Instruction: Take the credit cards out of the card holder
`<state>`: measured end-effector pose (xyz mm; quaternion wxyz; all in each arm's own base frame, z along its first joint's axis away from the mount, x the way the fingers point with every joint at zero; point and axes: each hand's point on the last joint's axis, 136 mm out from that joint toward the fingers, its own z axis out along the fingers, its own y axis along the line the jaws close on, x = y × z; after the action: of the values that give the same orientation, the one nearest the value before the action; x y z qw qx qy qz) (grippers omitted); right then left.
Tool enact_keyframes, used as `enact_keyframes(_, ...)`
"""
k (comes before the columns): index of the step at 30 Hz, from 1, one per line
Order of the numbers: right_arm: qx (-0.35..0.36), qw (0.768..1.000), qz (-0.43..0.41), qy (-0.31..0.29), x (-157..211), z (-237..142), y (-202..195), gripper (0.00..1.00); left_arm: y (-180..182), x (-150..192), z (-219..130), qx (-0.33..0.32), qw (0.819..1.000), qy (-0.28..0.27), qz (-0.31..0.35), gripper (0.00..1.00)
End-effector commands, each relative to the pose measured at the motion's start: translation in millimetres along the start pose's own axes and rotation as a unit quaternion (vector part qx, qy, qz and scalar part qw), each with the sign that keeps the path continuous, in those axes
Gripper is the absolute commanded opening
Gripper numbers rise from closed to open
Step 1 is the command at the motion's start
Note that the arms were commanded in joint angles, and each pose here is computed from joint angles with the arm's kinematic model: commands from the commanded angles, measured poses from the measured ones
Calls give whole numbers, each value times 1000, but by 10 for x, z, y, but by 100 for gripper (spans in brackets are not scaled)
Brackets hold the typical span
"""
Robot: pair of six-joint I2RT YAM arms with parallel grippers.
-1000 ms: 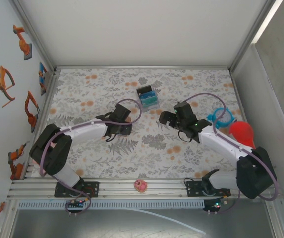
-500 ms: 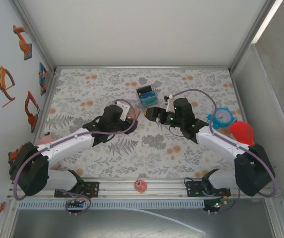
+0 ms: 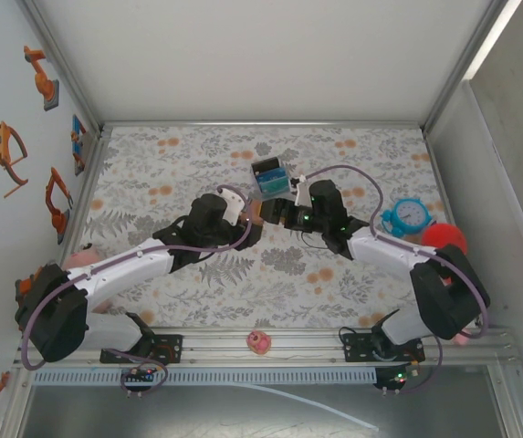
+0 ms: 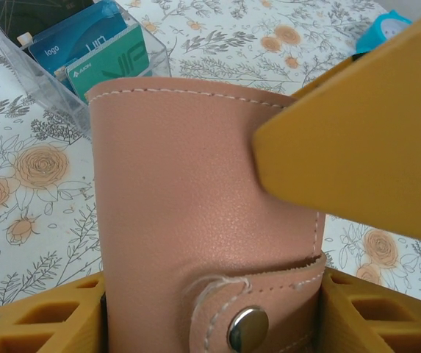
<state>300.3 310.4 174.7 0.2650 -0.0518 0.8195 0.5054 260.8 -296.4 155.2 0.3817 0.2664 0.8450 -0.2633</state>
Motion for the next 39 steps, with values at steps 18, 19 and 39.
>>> enact_keyframes(18, -3, 1000, -12, 1, -79, 141, 124, 0, -136, -188, -144, 19, 999, -39, 18, 97)
enact_keyframes(19, 1, 1000, -14, -1, -93, 125, 115, 0, -144, -197, -172, 21, 999, -43, 17, 97)
enact_keyframes(39, 73, 994, -74, -40, -305, -481, 107, 0, 453, -512, -946, -30, 983, -156, -95, 97)
